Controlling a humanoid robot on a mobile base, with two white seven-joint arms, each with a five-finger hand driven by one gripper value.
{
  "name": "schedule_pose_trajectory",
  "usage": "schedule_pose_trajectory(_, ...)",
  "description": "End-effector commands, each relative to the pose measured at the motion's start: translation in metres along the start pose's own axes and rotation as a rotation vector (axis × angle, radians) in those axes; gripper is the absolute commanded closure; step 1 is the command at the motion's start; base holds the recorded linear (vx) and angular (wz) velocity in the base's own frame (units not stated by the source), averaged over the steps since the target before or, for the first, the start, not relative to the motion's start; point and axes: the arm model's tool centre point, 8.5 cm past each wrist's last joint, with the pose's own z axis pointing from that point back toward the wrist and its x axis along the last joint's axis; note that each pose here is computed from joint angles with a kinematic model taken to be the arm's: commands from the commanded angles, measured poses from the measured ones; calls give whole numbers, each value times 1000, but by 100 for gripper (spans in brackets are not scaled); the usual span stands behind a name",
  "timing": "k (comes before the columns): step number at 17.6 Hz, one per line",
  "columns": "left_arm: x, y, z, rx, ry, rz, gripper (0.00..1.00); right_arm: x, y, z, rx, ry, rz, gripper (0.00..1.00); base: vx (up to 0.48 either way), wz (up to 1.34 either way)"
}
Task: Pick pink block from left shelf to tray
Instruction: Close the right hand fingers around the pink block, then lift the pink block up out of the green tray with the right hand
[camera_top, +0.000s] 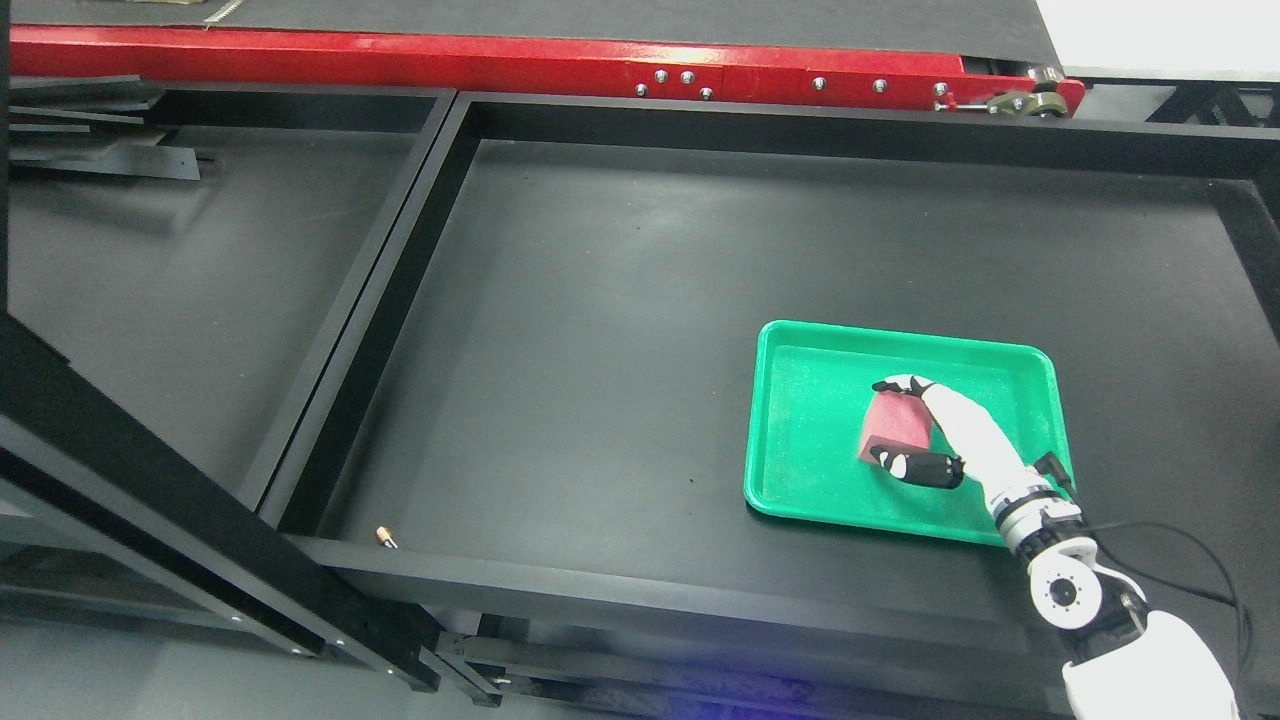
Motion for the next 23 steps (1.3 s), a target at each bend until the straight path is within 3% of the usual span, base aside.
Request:
schedule_pose_trajectory(1,-7,10,2,15,4,-2,0,-2,-3,0,-14,-2,4,73,0,0)
schedule_pose_trajectory(5,-7,10,2,15,4,-2,0,-3,-27,6,-186,-58,3,93,0,0)
schedule_pose_trajectory(13,-7,10,2,15,4,-2,0,5,-67,43,-469,-313,-5,94,3,0)
schedule_pose_trajectory(17,-7,10,2,15,4,-2,0,6,-73,56,-565,-341,-20,94,6,1)
schedule_pose_trajectory(23,-7,10,2,15,4,-2,0,8,-62,65,-565,-338,-55,94,-32,57)
